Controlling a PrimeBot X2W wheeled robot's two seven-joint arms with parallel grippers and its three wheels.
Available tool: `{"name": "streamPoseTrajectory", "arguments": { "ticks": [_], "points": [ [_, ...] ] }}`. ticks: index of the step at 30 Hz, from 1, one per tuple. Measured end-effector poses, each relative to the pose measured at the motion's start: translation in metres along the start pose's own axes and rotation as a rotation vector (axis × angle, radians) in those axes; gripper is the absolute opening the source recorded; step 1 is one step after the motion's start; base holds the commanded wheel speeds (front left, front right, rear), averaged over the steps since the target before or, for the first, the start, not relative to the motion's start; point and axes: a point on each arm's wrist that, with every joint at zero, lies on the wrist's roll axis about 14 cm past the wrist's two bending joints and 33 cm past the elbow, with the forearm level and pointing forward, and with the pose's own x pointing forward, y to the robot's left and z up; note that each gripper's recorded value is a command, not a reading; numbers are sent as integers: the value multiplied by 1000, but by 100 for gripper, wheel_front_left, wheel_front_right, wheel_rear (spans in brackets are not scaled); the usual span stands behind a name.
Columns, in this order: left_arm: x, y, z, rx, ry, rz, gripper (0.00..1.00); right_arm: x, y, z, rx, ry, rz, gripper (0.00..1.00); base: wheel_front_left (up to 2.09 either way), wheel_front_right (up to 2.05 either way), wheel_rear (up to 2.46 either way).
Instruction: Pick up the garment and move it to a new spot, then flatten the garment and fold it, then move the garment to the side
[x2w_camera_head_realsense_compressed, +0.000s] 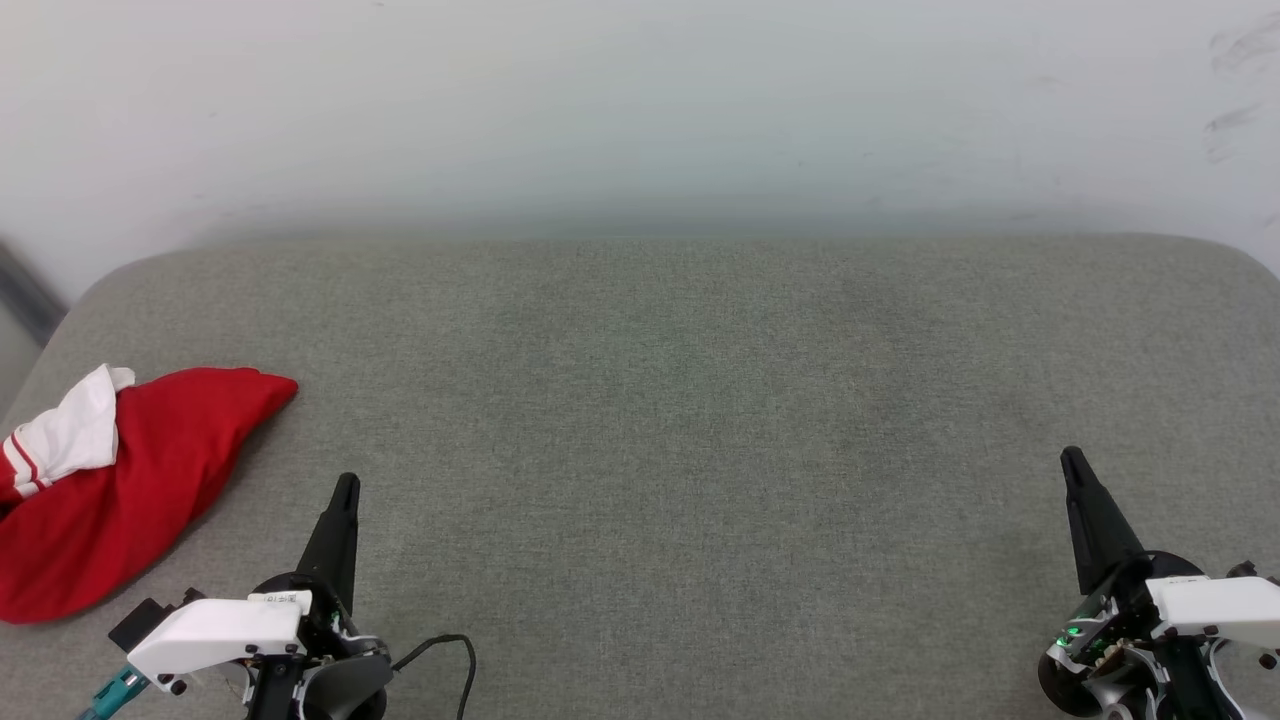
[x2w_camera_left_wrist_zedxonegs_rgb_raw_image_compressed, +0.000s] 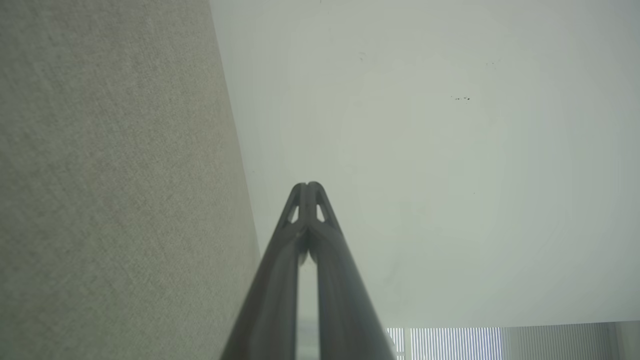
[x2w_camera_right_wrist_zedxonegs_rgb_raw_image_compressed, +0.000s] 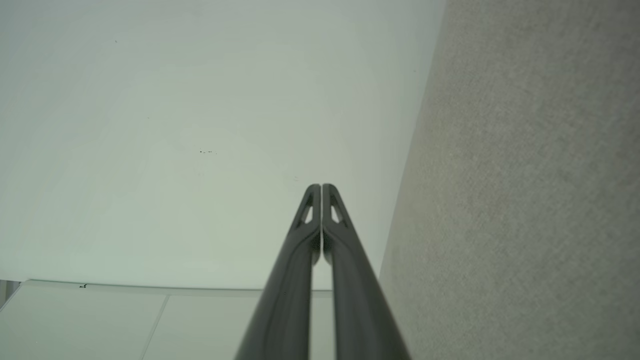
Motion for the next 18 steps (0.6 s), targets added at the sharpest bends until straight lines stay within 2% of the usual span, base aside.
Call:
{"name": "streamPoseTrajectory", "arguments": {
  "ticks": [18],
  "points": [
    [0, 0, 0, 0, 0, 0, 0, 0, 0, 0, 0, 0, 0, 0, 0, 0, 0]
  ]
}}
